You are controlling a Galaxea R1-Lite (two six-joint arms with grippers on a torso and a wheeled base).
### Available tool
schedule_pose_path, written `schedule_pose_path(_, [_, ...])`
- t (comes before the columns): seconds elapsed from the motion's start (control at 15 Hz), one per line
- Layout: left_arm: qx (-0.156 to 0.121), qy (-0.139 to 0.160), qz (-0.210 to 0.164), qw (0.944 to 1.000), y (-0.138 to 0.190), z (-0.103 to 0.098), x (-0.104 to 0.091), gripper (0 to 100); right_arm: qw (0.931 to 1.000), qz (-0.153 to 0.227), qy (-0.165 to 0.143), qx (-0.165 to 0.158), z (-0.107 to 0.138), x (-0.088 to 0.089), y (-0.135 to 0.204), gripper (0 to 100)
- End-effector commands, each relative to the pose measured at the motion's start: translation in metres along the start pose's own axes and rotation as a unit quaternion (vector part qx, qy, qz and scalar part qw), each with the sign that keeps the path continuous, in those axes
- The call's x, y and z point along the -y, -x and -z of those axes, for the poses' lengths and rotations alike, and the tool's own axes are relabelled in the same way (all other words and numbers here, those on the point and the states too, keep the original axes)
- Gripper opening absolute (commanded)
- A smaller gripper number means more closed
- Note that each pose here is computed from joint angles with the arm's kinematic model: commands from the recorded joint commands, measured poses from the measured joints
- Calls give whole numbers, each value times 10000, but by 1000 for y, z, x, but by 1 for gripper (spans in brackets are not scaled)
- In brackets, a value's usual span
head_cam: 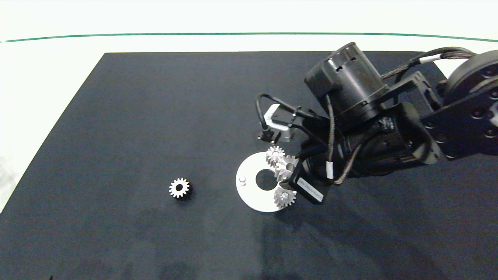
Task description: Remove an incorrectly installed larger gear and replace it with the correct smaller gear
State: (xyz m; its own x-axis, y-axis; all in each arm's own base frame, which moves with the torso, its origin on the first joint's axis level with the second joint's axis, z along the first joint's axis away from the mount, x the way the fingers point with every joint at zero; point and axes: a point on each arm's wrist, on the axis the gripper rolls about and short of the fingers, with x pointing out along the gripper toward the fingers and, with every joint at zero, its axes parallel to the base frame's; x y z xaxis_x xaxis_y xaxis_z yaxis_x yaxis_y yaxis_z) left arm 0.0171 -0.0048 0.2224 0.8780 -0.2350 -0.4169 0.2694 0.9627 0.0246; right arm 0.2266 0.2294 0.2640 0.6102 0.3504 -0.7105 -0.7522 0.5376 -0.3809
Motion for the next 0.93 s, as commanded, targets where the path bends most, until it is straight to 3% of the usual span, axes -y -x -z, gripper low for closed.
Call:
schedule_pose_path(0.07, [-66,-5,2,10000,-2,-1,0,100,9988,281,-356,-166,39,20,33,31])
schedule_pose_path(0.27, [-160,-17,-15,9999,-7,-2,-1,100,9954,467,-672,-505,68,35,35,31])
schedule_pose_path(0.53, [-175,-20,-21,9998,-13,-6,-2,100,9892,756,-1051,-682,93,50,22,31])
schedule_pose_path(0.93, [-191,-16,-27,9998,-14,-4,-2,100,9849,915,-1251,-773,120,49,0,31])
